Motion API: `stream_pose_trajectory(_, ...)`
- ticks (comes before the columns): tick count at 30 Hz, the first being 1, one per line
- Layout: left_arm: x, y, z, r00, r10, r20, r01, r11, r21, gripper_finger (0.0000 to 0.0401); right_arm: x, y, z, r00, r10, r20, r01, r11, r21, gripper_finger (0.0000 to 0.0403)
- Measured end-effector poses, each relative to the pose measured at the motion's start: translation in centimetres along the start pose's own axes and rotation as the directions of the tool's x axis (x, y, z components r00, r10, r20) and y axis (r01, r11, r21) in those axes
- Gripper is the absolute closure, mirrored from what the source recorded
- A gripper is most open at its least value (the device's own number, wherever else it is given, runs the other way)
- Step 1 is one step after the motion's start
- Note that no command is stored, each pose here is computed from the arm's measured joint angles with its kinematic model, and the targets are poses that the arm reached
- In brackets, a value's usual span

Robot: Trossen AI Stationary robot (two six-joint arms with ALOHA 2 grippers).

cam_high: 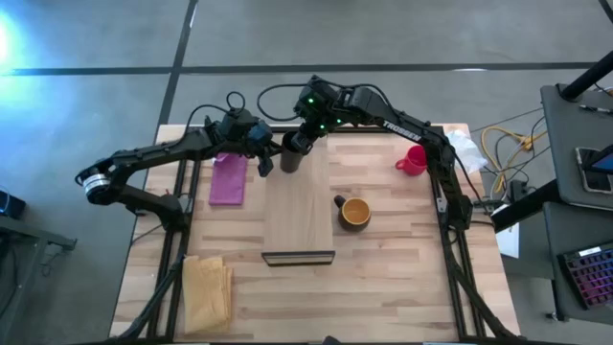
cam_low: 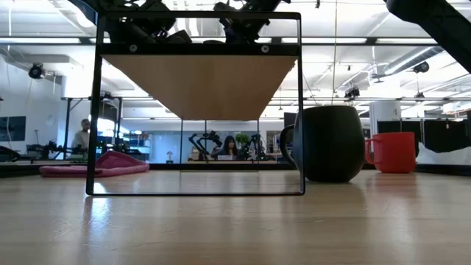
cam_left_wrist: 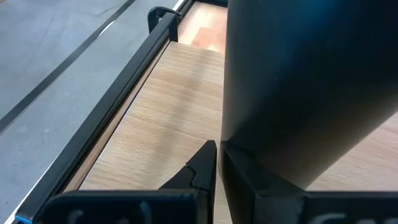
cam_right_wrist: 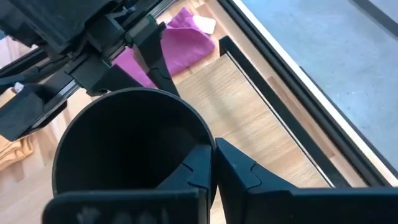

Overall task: Stack small to large cups/mugs on shelf
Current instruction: Put the black cup on the shelf, then put the black mug on the shelf

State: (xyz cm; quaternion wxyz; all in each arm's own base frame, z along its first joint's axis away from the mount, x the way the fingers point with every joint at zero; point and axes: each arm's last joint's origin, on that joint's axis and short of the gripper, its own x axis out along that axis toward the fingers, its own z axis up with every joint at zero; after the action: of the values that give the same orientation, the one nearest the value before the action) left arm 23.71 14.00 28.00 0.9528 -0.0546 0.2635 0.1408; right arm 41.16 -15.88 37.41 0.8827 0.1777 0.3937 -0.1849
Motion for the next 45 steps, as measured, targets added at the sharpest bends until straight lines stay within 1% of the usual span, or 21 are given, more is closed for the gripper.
stream_pose_trajectory(4, -0.1, 0.0, -0.1, 1.000, 0.003, -0.004, -0.003, 1.000, -0.010, 0.0391, -0.1, -0.2, 0.1, 1.000, -0.030, 0.009, 0.030, 1.000, -0.002, 0.0392)
stream_pose_trajectory(9, -0.7, -0.2, 0.1, 1.000, -0.013, 0.013, 0.013, 1.000, -0.016, 0.0391, -0.3, -0.5, 0.3, 0.995, -0.091, 0.036, 0.091, 0.996, -0.012, 0.0374)
stream_pose_trajectory(15, -0.9, -0.2, 0.1, 1.000, -0.021, 0.015, 0.021, 1.000, -0.022, 0.0391, -0.3, -0.6, 0.3, 0.996, -0.086, 0.039, 0.087, 0.996, -0.009, 0.0357)
stream_pose_trajectory(25, -0.8, -0.2, -0.2, 1.000, -0.021, 0.005, 0.021, 0.999, -0.024, 0.0391, -0.5, -0.4, 0.6, 0.995, -0.072, 0.066, 0.073, 0.997, -0.011, 0.0341)
stream_pose_trajectory(29, -0.8, -0.2, -0.5, 1.000, -0.022, -0.019, 0.021, 0.999, -0.031, 0.0391, -1.6, -0.3, 0.7, 0.994, -0.067, 0.090, 0.068, 0.998, -0.011, 0.0330)
stream_pose_trajectory(34, -1.1, -0.3, -1.1, 0.998, -0.023, -0.065, 0.020, 0.999, -0.045, 0.0391, -4.3, -0.2, 0.5, 0.990, -0.080, 0.112, 0.081, 0.997, -0.002, 0.0314)
stream_pose_trajectory(37, -2.5, -0.8, -1.1, 0.999, -0.032, -0.035, 0.031, 0.999, -0.035, 0.0391, -7.3, -0.4, -0.5, 0.987, -0.145, 0.066, 0.146, 0.989, 0.001, 0.0308)
stream_pose_trajectory(40, -4.7, -1.6, -1.5, 0.999, -0.046, 0.019, 0.047, 0.998, -0.045, 0.0391, -10.2, -0.6, -2.2, 0.976, -0.215, -0.020, 0.216, 0.976, 0.023, 0.0305)
stream_pose_trajectory(43, -6.9, -2.3, -2.1, 0.991, -0.087, 0.097, 0.095, 0.993, -0.075, 0.0391, -11.8, -0.9, -4.1, 0.950, -0.282, -0.133, 0.286, 0.958, 0.009, 0.0306)
stream_pose_trajectory(45, -8.3, -2.7, -2.7, 0.985, -0.097, 0.143, 0.112, 0.988, -0.101, 0.0391, -12.2, -1.4, -5.2, 0.931, -0.306, -0.200, 0.317, 0.948, 0.026, 0.0308)
